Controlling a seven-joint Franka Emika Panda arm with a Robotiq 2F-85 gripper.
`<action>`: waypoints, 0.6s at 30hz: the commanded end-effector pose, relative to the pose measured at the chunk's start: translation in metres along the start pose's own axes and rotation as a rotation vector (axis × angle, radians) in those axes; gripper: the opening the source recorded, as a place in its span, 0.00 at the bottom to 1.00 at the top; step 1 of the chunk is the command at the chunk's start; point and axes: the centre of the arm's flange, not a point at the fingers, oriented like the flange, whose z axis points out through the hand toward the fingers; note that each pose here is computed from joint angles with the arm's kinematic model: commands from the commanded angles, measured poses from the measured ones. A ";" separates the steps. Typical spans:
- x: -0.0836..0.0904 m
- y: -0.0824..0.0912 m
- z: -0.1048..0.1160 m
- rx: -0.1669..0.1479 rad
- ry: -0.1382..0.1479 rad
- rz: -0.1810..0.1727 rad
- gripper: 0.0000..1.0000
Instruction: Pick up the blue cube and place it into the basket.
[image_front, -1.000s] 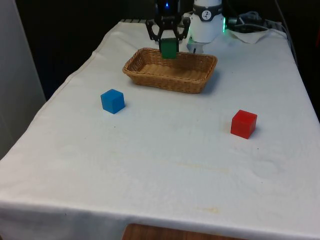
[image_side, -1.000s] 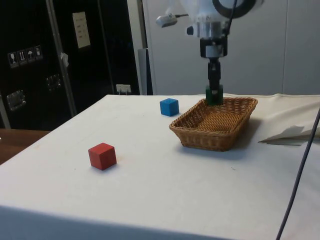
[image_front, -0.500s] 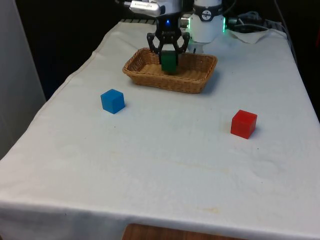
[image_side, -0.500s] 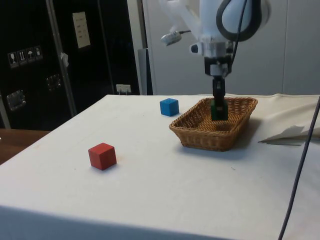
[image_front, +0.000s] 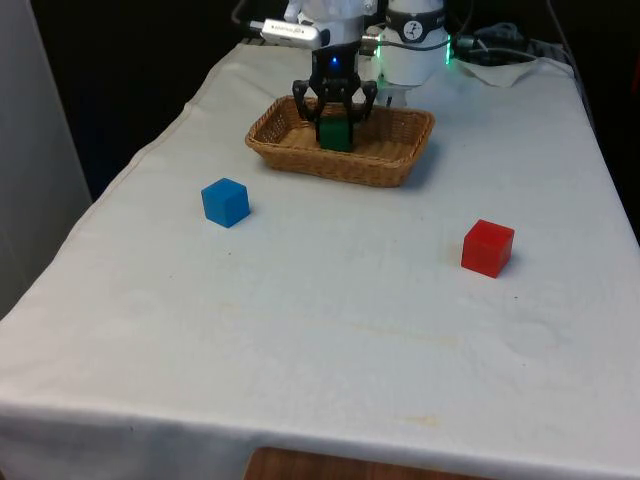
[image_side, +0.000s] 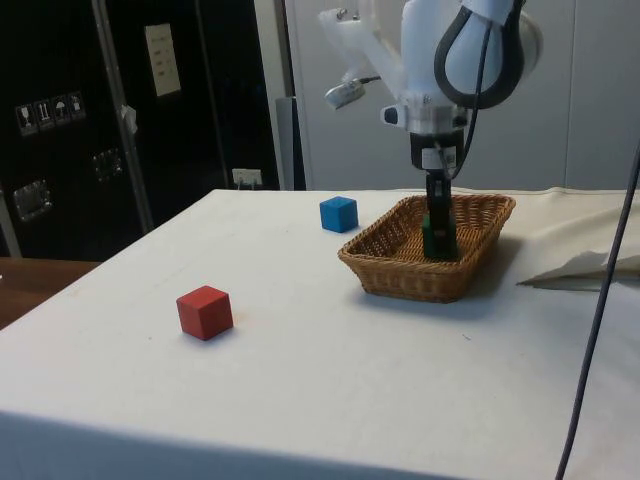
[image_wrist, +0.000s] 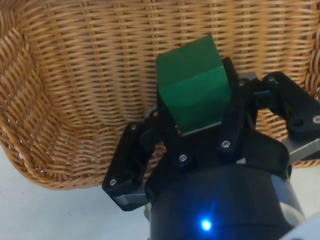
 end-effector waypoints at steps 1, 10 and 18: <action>0.000 -0.001 -0.001 0.003 0.002 0.001 0.00; 0.000 0.000 0.000 0.001 -0.001 0.001 0.65; -0.001 0.000 0.000 0.001 -0.002 0.001 1.00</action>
